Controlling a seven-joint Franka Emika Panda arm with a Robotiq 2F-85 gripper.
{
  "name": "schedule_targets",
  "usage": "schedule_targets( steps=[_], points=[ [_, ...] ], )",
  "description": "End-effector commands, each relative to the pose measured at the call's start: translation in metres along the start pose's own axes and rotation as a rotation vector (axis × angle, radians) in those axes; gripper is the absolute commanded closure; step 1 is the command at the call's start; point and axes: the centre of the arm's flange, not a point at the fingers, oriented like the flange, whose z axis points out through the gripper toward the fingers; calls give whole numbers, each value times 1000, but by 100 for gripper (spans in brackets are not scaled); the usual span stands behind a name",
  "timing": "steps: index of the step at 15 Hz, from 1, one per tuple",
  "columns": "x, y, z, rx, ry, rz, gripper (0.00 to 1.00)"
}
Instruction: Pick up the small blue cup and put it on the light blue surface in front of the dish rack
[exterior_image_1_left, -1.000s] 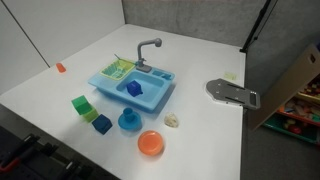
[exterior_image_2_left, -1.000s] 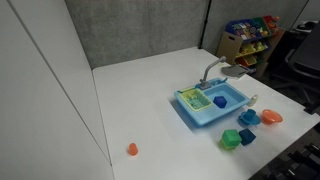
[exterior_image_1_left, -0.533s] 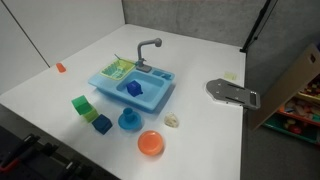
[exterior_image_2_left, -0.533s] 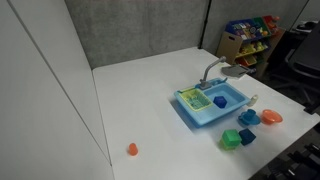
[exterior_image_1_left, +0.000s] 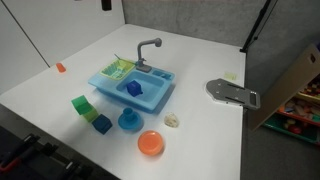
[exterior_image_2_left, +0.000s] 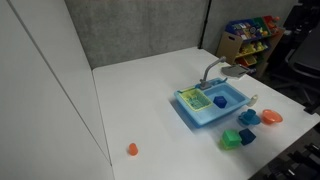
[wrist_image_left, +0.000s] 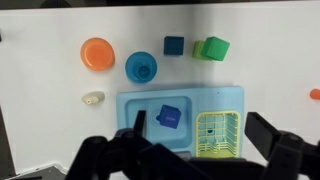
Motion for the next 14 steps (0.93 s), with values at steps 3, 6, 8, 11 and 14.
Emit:
schedule_targets(
  steps=[3,6,8,11,14],
  points=[
    [37,-5,8,7,-40,30,0],
    [29,-5,16,-1,-31,11,0],
    [26,-5,9,4,-26,-2,0],
    [29,-3,21,-12,-31,7,0],
    [33,5,47,-11,-44,32,0]
  ],
)
